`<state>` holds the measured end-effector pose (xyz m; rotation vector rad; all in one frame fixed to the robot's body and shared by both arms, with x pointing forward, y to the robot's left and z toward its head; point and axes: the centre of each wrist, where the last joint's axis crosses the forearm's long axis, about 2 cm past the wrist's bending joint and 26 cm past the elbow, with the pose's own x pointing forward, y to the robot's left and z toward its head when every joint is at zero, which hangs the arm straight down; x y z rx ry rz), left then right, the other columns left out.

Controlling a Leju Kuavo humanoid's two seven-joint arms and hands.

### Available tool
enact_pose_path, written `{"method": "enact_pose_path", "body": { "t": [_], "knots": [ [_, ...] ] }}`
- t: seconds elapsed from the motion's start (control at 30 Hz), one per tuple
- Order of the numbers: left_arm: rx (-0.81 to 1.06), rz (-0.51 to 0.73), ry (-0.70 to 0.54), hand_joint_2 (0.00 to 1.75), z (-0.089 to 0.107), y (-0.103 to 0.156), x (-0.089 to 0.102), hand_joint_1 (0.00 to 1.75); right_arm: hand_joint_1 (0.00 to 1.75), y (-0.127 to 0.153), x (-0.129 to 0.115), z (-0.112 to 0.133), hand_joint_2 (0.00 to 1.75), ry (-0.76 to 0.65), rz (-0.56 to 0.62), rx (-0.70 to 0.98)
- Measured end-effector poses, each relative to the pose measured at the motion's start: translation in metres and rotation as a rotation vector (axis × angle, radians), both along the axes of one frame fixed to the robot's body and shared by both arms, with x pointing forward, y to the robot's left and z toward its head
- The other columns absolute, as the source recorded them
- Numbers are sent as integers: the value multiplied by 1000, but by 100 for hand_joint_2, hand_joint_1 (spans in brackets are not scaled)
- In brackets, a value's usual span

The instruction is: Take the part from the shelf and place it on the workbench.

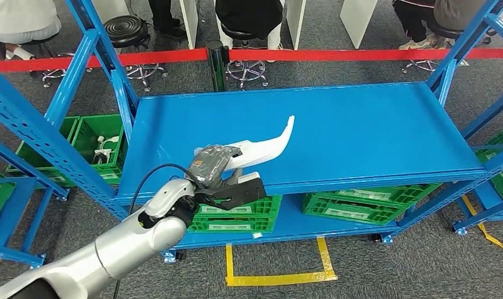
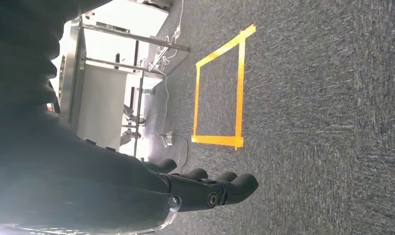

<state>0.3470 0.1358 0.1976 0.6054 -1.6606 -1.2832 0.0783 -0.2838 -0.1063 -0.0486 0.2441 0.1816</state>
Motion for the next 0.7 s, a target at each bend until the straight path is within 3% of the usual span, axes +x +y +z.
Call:
{"method": "enact_pose_path", "body": {
  "t": [0.37, 0.7],
  "knots": [
    [-155, -61, -149, 175, 19, -6, -12, 175, 0, 0, 0, 0, 175, 0, 0, -2],
    [-503, -168, 3, 175, 30, -9, -23, 175, 0, 0, 0, 0, 175, 0, 0, -2]
  ]
}}
